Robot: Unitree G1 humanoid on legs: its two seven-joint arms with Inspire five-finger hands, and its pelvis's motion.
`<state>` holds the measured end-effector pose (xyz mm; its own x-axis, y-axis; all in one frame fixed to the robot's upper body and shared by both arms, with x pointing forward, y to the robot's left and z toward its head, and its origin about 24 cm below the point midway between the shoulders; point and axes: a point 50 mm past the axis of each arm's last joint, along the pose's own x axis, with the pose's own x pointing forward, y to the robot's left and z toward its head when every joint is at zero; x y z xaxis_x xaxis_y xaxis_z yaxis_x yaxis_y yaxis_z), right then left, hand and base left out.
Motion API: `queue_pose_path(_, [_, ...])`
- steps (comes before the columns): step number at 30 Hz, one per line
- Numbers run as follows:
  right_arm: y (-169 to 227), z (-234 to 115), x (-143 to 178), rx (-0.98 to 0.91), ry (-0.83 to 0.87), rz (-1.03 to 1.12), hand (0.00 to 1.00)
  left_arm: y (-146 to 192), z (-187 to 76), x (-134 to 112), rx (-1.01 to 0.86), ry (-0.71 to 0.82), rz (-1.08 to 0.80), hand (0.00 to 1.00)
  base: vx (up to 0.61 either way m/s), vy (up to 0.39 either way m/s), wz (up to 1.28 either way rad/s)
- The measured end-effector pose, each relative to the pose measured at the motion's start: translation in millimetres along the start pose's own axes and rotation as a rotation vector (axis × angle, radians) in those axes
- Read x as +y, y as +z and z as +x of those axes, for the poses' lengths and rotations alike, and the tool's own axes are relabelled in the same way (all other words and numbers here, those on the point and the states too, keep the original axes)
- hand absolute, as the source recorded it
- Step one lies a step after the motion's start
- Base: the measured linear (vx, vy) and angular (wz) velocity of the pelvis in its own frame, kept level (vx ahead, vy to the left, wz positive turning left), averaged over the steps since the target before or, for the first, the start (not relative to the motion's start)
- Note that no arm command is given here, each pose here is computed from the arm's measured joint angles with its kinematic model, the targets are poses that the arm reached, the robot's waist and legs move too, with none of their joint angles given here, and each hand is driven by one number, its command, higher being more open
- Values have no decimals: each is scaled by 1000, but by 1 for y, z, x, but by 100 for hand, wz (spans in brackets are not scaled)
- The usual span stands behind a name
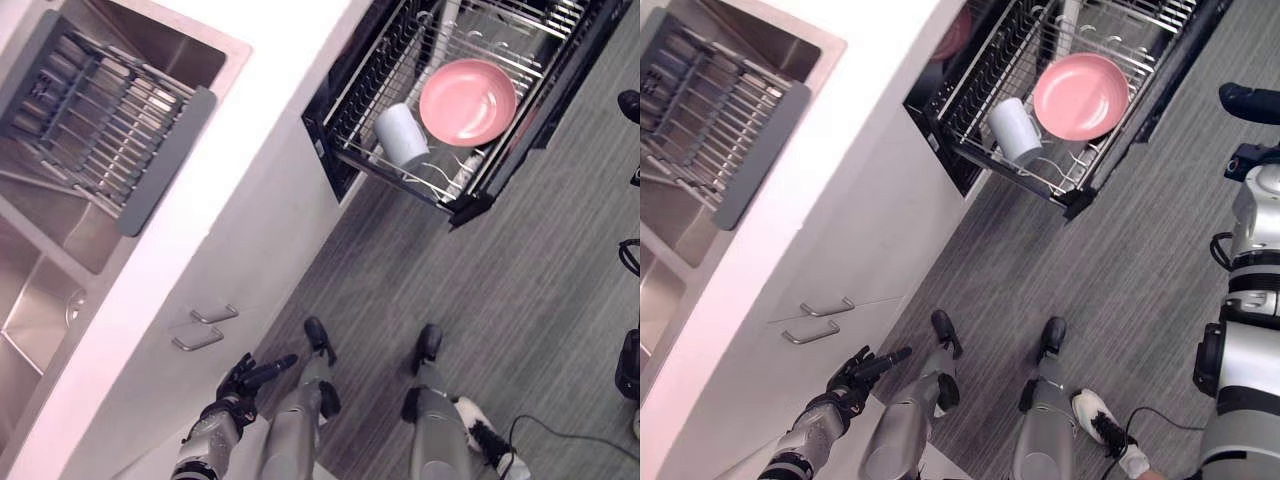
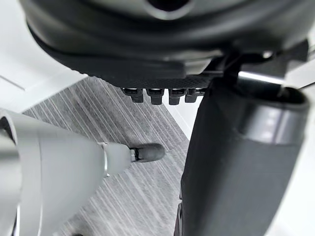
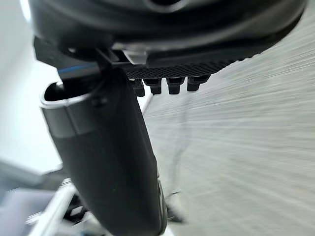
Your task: Walk over to the sink, pick up the cup, carry it to the dishwasher, place the cup inside the dishwasher, then close the dishwasher door
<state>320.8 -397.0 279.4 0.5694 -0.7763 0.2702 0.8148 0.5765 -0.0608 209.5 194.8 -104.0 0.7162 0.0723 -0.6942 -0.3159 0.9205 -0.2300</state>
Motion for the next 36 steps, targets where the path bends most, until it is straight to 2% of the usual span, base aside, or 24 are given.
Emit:
queue_pose_path(10, [-5, 2, 4, 58, 88, -21, 0, -23, 0, -26, 63, -84, 40, 100, 41, 35, -7])
queue_pose_path(18, [18, 0, 22, -75, 193, -252, 0, -30, -2, -40, 90, -170, 46, 100, 7, 75, 25])
queue_pose_path(20, [23, 4, 13, -102, 160, -336, 0, -31, -3, -40, 96, -186, 43, 100, 23, 85, 50])
queue_pose_path(23, [31, 8, 5, -122, 136, -403, 0, -39, -6, -38, 132, -201, 37, 100, 57, 94, 44])
queue_pose_path(29, [24, 14, -8, -67, 106, -451, 0, -78, -25, -29, 220, -210, -20, 100, 73, 46, 63])
queue_pose_path(36, [23, 17, -13, -42, 128, -462, 0, -116, -58, 4, 286, -142, -78, 100, 60, -50, 71])
